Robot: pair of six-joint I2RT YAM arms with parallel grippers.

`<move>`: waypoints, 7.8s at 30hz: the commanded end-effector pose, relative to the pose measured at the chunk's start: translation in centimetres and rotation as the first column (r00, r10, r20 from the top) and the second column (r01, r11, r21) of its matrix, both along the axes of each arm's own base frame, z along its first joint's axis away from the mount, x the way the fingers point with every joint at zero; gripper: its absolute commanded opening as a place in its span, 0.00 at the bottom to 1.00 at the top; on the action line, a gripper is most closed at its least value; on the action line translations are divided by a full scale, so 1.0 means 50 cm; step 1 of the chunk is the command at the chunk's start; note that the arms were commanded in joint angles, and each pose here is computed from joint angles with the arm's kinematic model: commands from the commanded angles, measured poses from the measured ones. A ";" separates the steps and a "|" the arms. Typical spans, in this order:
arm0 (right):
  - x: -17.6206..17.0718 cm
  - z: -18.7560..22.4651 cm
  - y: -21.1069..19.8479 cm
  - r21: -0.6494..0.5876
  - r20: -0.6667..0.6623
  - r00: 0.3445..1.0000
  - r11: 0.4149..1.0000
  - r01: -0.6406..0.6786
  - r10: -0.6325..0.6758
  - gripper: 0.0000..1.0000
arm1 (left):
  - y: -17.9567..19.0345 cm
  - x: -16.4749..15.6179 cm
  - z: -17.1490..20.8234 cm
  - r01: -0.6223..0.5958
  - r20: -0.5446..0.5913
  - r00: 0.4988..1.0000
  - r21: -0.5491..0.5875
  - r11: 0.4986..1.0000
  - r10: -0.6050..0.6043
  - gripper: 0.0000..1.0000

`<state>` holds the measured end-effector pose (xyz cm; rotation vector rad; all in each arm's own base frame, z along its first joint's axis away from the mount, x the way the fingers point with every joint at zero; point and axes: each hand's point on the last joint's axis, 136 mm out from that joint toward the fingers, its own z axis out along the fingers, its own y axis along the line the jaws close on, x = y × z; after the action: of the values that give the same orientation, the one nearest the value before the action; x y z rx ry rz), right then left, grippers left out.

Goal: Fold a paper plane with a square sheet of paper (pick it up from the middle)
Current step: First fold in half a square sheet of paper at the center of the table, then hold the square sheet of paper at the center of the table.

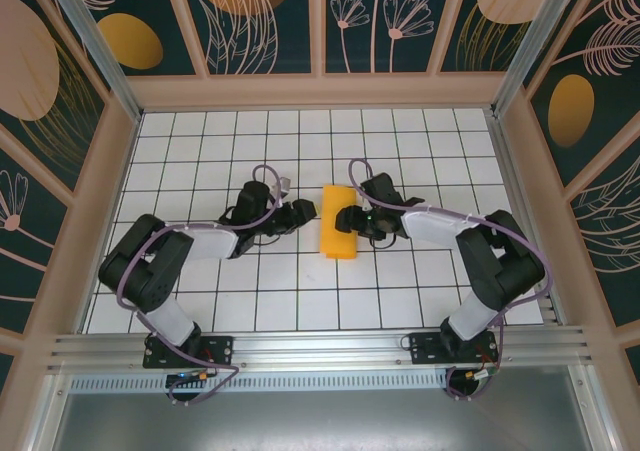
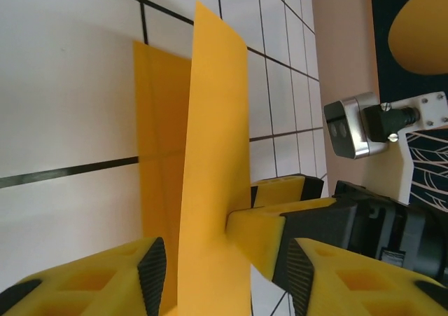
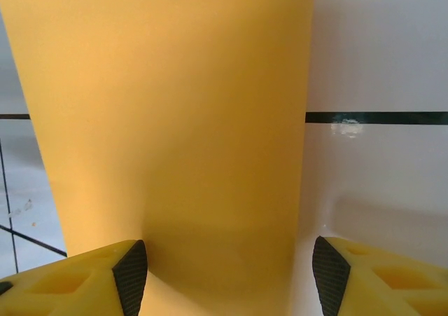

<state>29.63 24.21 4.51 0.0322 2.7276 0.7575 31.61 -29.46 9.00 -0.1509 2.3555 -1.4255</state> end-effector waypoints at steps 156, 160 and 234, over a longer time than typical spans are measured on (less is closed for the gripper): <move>-0.062 -0.252 -0.124 -0.421 -0.318 0.948 0.898 -0.129 -0.012 0.59 | -0.061 0.058 -0.091 -0.031 0.020 0.999 0.182 0.983 0.028 0.27; -0.067 -0.255 -0.130 -0.430 -0.324 0.945 0.896 -0.112 -0.037 0.58 | -0.066 0.058 -0.086 -0.028 0.021 0.999 0.170 0.985 0.025 0.26; 0.035 -0.032 -0.102 -0.194 -0.081 0.989 0.975 0.106 -0.123 0.61 | -0.076 0.007 -0.241 0.096 -0.217 0.976 0.395 0.914 -0.009 0.10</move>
<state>30.89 21.12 2.34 0.0760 2.8811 0.5094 34.00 -35.40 1.65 -0.0929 2.6288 -1.1283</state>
